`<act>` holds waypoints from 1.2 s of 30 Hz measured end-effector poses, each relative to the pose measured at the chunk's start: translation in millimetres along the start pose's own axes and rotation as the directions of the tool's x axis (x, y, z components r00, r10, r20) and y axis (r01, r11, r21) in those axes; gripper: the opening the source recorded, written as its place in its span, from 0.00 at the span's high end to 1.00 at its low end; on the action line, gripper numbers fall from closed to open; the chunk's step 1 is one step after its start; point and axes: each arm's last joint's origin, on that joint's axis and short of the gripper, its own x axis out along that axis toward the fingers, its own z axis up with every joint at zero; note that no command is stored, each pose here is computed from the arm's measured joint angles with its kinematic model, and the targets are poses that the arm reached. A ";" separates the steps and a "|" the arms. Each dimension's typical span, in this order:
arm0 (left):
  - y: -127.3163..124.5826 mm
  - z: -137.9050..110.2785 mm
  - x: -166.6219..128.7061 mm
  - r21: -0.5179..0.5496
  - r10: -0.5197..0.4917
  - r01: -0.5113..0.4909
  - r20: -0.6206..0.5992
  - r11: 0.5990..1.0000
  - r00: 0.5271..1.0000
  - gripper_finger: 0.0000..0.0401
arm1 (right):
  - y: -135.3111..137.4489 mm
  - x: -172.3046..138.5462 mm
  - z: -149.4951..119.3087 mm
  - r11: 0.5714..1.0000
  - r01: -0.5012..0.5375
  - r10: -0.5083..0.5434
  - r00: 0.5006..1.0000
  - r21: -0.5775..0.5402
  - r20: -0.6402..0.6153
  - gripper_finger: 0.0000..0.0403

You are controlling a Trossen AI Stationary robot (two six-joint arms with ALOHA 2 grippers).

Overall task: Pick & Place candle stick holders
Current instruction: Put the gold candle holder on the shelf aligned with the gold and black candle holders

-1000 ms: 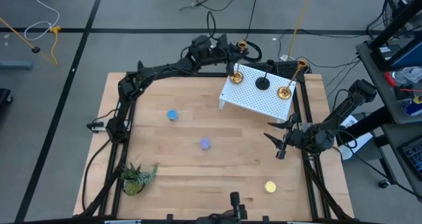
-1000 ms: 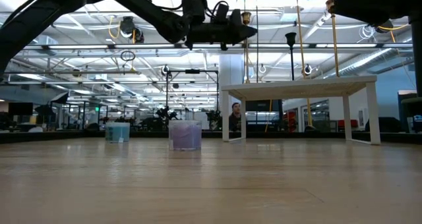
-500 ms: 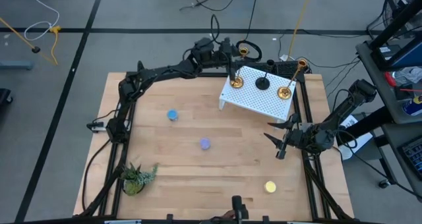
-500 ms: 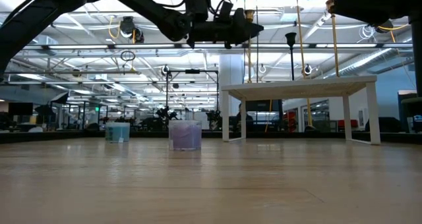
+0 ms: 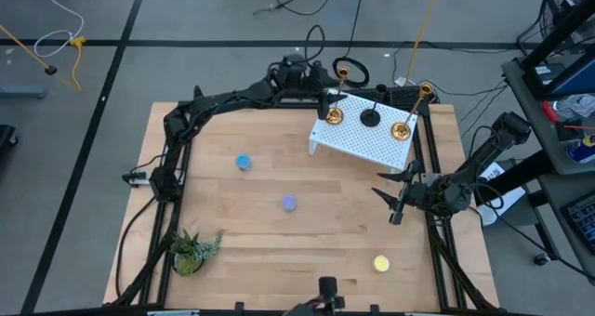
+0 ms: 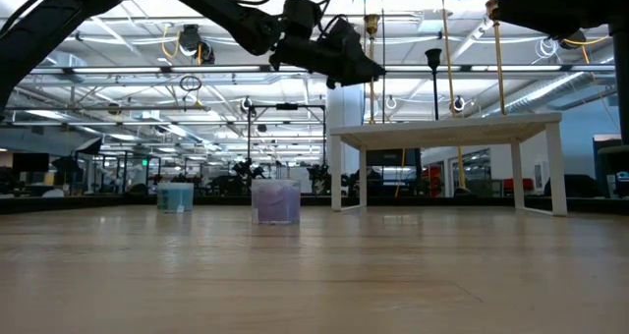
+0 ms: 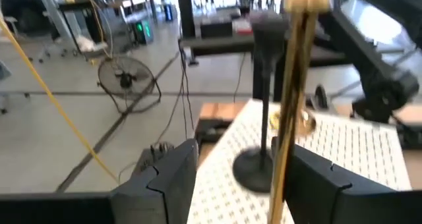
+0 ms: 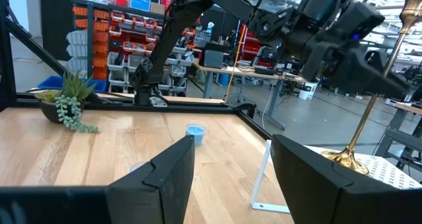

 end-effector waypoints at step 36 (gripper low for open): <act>-13.6 7.4 12.2 -0.009 0.044 -0.043 0.128 0.999 0.991 0.96 | 0.0 0.0 0.1 1.000 0.000 0.000 1.000 0.005 0.000 0.51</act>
